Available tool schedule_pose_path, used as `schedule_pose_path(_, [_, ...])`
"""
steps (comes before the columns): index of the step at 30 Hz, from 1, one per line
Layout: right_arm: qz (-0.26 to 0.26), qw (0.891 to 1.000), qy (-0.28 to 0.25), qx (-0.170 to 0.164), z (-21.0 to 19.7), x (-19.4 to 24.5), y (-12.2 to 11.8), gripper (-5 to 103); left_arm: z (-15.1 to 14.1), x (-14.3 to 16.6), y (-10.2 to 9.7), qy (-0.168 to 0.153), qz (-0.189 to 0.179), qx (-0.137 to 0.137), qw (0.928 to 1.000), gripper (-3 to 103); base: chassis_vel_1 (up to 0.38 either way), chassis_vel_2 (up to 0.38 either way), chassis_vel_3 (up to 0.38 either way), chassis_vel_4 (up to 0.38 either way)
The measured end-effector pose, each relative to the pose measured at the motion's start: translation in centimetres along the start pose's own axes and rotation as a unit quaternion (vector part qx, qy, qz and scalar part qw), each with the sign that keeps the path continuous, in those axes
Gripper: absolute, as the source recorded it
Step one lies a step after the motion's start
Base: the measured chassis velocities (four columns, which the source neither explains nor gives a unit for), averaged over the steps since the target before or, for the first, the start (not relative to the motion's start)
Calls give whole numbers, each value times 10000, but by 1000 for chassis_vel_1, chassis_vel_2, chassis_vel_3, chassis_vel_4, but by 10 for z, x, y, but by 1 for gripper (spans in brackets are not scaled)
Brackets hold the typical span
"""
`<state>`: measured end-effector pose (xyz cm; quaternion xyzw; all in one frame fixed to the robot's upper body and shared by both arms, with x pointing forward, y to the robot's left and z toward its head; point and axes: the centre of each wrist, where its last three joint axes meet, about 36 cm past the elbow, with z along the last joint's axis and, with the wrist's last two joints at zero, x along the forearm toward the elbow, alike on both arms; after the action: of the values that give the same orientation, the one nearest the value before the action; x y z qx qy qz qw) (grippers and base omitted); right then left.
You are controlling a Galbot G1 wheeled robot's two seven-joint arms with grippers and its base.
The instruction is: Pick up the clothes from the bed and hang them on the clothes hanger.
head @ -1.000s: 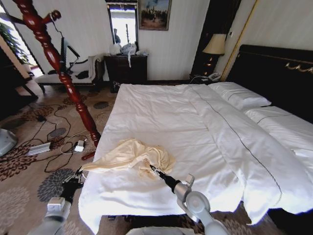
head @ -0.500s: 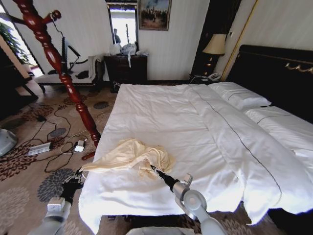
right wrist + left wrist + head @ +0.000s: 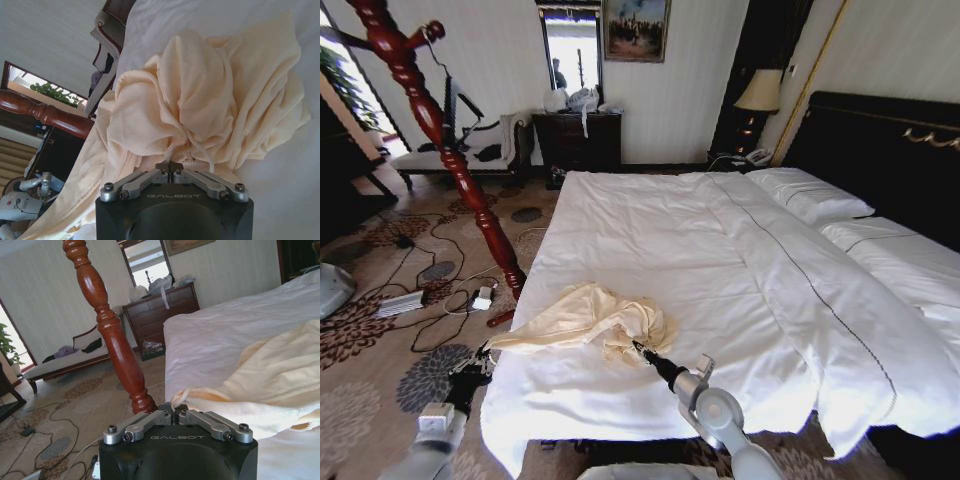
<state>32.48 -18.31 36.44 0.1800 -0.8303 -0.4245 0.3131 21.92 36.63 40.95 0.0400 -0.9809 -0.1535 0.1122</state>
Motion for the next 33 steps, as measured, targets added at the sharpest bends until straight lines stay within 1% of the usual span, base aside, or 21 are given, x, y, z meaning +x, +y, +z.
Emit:
schedule_pose_path(3, [-1, 10000, -2, 17, 0, 0, 0, 1, 0, 0, 0, 7, 1, -1, 10000, 2, 0, 0, 0, 0])
schedule_pose_path(6, [22, 9998, -28, 177, -2, 3, 1, 0, -1, 1, 0, -12, 5, -1, 10000, 2, 0, 0, 0, 0])
schedule_pose_path(7, [28, 9996, -55, 292, -2, 5, 3, 0, -3, 1, 0, -40, 2, -19, 10000, 2, 0, 0, 0, 0])
schedule_pose_path(8, [30, 9979, -132, 630, -5, 11, 10, 0, -9, 0, -1, -160, 27, -94, 9998, 2, 0, 0, 0, 0])
schedule_pose_path(10, [26, 9972, -154, 728, -7, 13, 12, 0, -12, 0, -1, -200, 40, -113, 9997, 2, 0, 0, 0, 0])
schedule_pose_path(11, [-17, 9942, -221, 1049, -12, 21, 21, 0, -22, 0, -1, -339, 97, -161, 9992, 2, 0, 0, 0, 0])
schedule_pose_path(12, [-18, 9812, -429, 1879, -36, 51, 39, 0, -55, -6, -1, -688, 192, -171, 9973, 2, 0, 0, 0, 0])
schedule_pose_path(13, [-18, 9812, -429, 1879, -36, 51, 39, 0, -55, -6, -1, -688, 192, -171, 9973, 2, 0, 0, 0, 0])
schedule_pose_path(14, [14, 9769, -480, 2081, -42, 59, 41, 0, -65, -8, -2, -747, 204, -150, 9969, 2, 0, 0, 0, 0])
schedule_pose_path(16, [111, 9624, -688, 2625, -59, 78, 46, 0, -92, -13, -1, -925, 277, -116, 9953, 2, 0, 0, 0, 0])
schedule_pose_path(17, [111, 9624, -688, 2625, -59, 78, 46, 0, -92, -13, -1, -925, 277, -116, 9953, 2, 0, 0, 0, 0])
schedule_pose_path(19, [198, 9445, -1000, 3122, -83, 99, 56, 0, -127, -26, 4, -1225, 385, -208, 9915, 2, 0, 0, 0, 0])
schedule_pose_path(20, [225, 9388, -1098, 3256, -91, 104, 60, 0, -138, -32, 7, -1339, 386, -271, 9899, 2, 0, 0, 0, 0])
schedule_pose_path(21, [225, 9388, -1098, 3256, -91, 104, 60, 0, -138, -32, 7, -1339, 386, -271, 9899, 2, 0, 0, 0, 0])
schedule_pose_path(23, [304, 9219, -1356, 3617, -113, 119, 70, 0, -160, -45, 13, -1555, 383, -348, 9865, 2, 0, 0, 0, 0])
schedule_pose_path(25, [392, 8997, -1658, 4019, -139, 140, 84, 0, -184, -58, 21, -1723, 423, -371, 9834, 2, 0, 0, 0, 0])
schedule_pose_path(26, [399, 8951, -1711, 4097, -144, 144, 88, 0, -190, -60, 23, -1762, 454, -371, 9826, 2, 0, 0, 0, 0])
schedule_pose_path(27, [399, 8951, -1711, 4097, -144, 144, 88, 0, -190, -60, 23, -1762, 454, -371, 9826, 2, 0, 0, 0, 0])
schedule_pose_path(30, [417, 8677, -1970, 4545, -169, 160, 111, 0, -215, -69, 27, -1840, 615, -258, 9807, 2, 0, 0, 0, 0])
schedule_pose_path(32, [428, 8568, -2042, 4716, -177, 163, 119, 0, -227, -71, 29, -1784, 704, -123, 9814, 2, 0, 0, 0, 0])
schedule_pose_path(33, [428, 8568, -2042, 4716, -177, 163, 119, 0, -227, -71, 29, -1784, 704, -123, 9814, 2, 0, 0, 0, 0])
